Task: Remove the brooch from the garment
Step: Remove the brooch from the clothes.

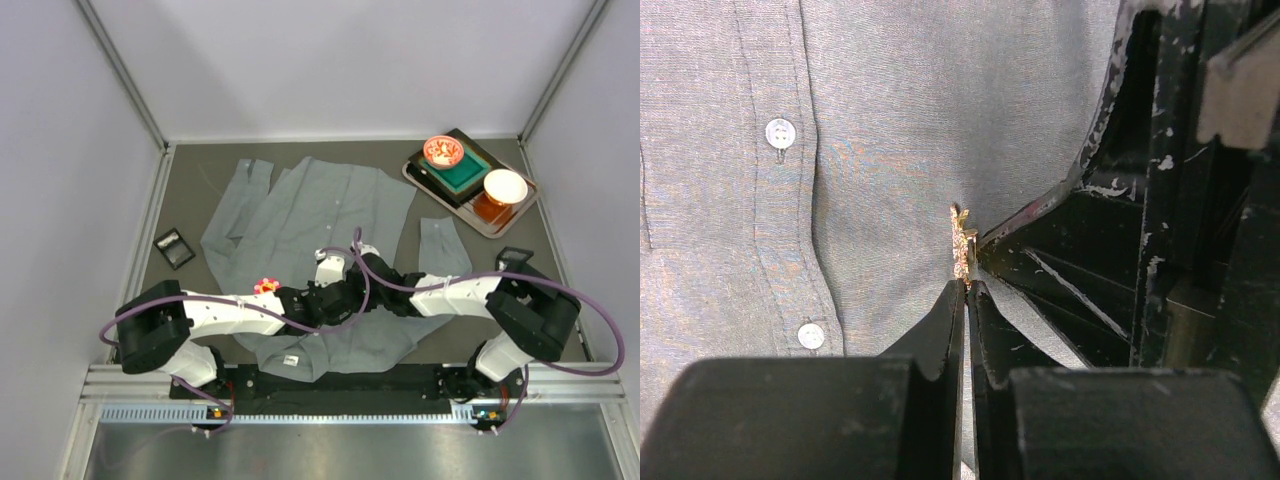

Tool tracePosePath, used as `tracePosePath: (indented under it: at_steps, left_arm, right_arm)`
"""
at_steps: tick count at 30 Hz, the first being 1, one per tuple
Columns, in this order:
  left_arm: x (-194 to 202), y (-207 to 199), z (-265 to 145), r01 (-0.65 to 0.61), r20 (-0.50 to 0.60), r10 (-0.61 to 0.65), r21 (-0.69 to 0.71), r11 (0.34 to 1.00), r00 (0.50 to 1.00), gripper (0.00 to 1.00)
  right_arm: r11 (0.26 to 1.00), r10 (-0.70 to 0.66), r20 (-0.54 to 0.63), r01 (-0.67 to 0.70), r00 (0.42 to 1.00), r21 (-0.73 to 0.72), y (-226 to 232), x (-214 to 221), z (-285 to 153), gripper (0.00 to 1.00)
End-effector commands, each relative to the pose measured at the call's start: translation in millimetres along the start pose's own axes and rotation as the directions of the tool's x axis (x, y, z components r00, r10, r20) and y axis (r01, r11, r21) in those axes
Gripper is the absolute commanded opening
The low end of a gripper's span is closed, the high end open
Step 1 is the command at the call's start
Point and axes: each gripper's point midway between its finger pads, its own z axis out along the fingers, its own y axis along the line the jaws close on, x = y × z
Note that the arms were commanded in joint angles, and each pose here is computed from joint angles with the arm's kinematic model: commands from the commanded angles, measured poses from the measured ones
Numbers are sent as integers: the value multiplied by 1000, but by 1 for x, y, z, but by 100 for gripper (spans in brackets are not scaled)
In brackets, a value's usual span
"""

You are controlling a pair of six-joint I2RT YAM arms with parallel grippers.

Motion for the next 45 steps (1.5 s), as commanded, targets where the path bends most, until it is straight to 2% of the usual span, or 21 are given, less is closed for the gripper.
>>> tracePosePath:
  at_steps: [1,10,22,28,33,41,45]
  left_arm:
    - [-2,-12,-3,49,2,-50,53,997,999,0]
    - [2,-19,-4,87,-21,-86,81,993,996,0]
    - [5,-27,-6,102,-60,-95,115,988,994,0]
    - [6,-26,-7,113,-64,-106,123,986,992,0]
    - [7,-26,-10,131,-77,-121,143,981,990,0]
    - [8,-23,-11,129,-82,-119,133,983,990,0]
    - [8,-20,-11,132,-82,-122,118,984,989,0]
  right_arm:
    - [997,-7,42,10,999,-77,31,-14,4,0]
    - [995,-27,56,32,998,-94,37,-14,3,0]
    - [970,-127,116,147,985,-194,61,-8,3,0]
    - [914,-228,181,274,957,-300,76,-5,-1,0]
    - [851,-288,280,378,916,-365,82,-7,-17,0]
    - [870,-302,298,390,905,-302,65,-8,-20,0]
    - [922,-273,284,334,919,-195,47,-15,-16,0]
